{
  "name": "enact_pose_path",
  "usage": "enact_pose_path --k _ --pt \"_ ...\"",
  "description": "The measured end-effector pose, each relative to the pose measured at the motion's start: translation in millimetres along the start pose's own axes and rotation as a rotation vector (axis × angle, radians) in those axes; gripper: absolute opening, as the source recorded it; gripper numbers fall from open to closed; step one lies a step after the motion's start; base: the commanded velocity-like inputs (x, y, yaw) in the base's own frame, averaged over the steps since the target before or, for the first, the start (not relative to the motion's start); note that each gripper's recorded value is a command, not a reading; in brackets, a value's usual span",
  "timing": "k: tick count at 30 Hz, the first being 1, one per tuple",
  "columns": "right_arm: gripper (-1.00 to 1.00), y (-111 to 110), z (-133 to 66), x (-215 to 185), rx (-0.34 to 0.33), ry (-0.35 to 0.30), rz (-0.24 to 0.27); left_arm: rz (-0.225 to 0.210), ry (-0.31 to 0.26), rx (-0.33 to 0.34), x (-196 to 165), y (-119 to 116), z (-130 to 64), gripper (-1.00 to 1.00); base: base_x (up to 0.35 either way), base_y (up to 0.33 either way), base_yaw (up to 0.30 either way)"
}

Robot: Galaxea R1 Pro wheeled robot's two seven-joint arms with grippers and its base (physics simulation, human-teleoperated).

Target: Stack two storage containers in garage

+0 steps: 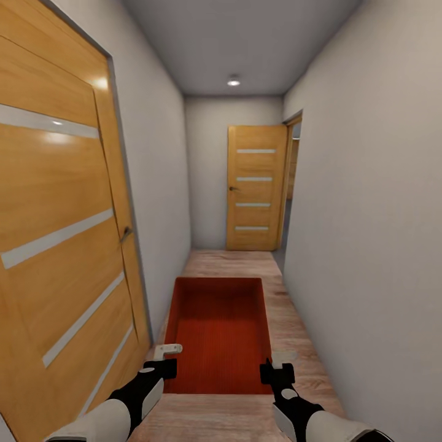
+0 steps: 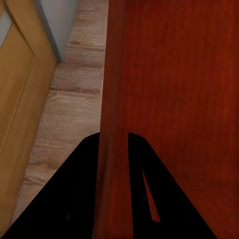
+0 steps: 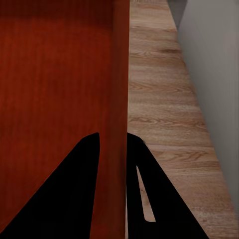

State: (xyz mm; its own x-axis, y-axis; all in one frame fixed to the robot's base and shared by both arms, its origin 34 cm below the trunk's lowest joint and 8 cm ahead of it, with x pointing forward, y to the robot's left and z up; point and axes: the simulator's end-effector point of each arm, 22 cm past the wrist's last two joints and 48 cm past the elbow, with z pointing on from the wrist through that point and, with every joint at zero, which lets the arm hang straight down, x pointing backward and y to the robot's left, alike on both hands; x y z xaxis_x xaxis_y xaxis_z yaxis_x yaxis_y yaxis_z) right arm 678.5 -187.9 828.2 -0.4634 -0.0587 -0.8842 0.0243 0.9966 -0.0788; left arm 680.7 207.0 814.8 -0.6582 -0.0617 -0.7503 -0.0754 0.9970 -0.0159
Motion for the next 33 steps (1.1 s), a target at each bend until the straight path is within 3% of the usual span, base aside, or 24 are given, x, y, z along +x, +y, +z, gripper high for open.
enact_pose_path --k 10,33 --pt "-1.0 0.0 0.0 -0.1 0.0 0.0 0.0 0.0 0.0 0.0 0.0 0.0 0.0 -1.0 0.322 0.0 -0.147" --pt "-1.0 0.0 0.0 -0.2 0.0 -0.001 0.0 0.0 0.0 0.0 -0.1 0.0 0.0 -1.0 0.322 0.0 -0.004"
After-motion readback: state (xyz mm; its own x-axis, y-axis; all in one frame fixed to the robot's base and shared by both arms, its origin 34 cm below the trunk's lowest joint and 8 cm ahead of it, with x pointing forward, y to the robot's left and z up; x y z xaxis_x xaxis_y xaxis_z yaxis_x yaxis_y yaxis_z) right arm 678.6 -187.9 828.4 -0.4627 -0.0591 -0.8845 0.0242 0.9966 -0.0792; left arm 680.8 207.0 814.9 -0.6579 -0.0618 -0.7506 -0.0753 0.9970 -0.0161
